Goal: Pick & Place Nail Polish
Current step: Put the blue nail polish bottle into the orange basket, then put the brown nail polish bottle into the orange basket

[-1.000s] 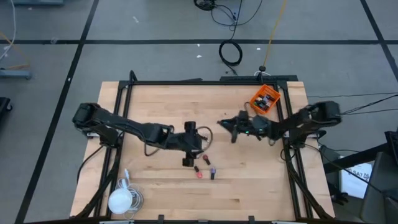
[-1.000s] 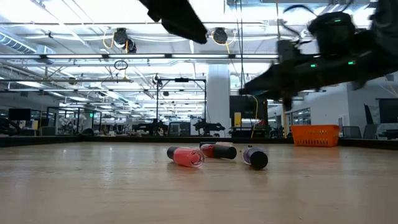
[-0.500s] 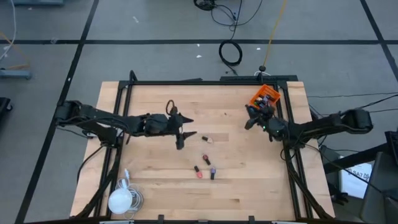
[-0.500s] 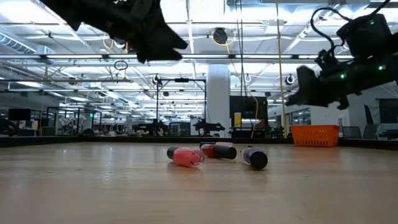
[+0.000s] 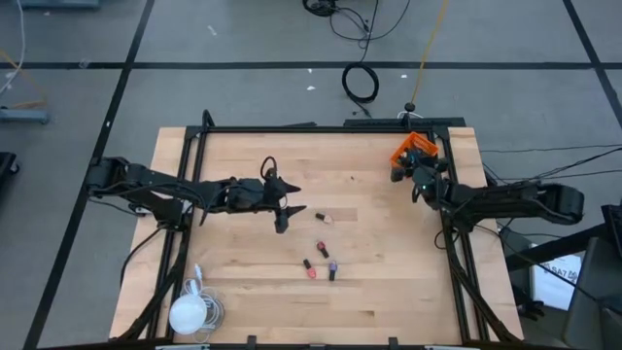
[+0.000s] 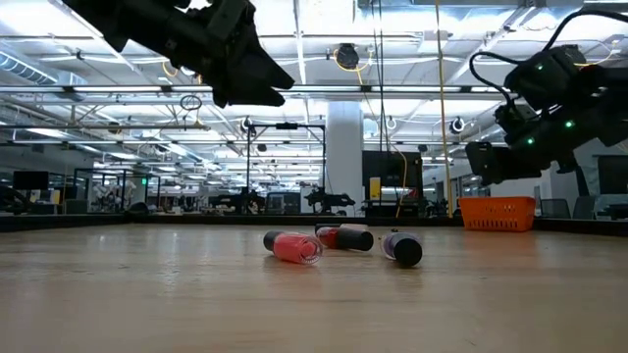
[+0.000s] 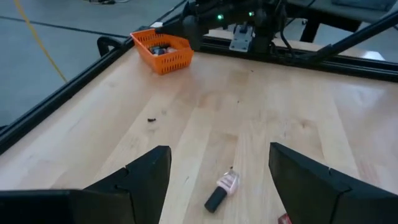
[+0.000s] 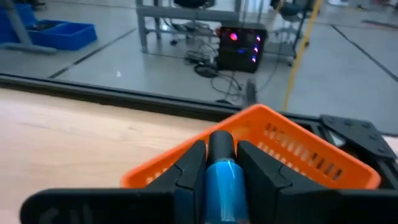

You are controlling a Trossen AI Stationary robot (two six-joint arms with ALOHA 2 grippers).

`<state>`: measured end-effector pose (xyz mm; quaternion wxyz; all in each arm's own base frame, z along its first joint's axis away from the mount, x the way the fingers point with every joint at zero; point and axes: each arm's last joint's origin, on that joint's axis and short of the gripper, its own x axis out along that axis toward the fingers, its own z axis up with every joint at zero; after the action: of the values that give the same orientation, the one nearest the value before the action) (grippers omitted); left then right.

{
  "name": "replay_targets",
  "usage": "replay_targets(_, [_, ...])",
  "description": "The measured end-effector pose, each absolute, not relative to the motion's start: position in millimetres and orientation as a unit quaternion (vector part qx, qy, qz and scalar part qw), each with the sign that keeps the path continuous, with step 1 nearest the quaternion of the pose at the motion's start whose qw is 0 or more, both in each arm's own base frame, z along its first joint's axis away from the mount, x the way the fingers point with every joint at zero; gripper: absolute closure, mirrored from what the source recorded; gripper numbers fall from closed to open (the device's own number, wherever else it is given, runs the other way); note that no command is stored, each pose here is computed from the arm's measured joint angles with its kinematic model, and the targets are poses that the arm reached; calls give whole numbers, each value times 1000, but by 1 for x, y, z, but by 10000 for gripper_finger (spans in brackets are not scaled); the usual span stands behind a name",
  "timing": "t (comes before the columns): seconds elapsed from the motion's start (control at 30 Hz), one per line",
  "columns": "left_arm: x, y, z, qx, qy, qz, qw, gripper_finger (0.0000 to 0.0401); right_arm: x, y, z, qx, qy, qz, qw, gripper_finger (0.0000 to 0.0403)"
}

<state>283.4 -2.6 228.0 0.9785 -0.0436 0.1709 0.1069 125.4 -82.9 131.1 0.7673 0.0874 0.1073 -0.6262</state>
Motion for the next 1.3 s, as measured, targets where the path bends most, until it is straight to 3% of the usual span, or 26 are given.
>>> replay_targets(0.13, [283,-3,228,-42,173,107,978,134,122,-90,131,100,108,-629,764,336])
replay_targets(0.4, [283,-3,228,-34,173,106,979,134,119,-94,131,105,108,-633,759,213])
replay_targets(0.6, [283,-3,228,-29,173,105,979,134,121,-94,134,107,93,-625,768,168])
replay_targets(0.9, [284,-3,229,-43,168,107,979,135,149,-76,166,90,-20,-346,934,171])
replay_targets(1.13, [284,-2,229,-40,166,110,979,134,166,-36,163,94,1,-206,974,175])
replay_targets(1.3, [284,-2,229,-42,164,112,979,134,188,-11,162,79,57,-165,981,173])
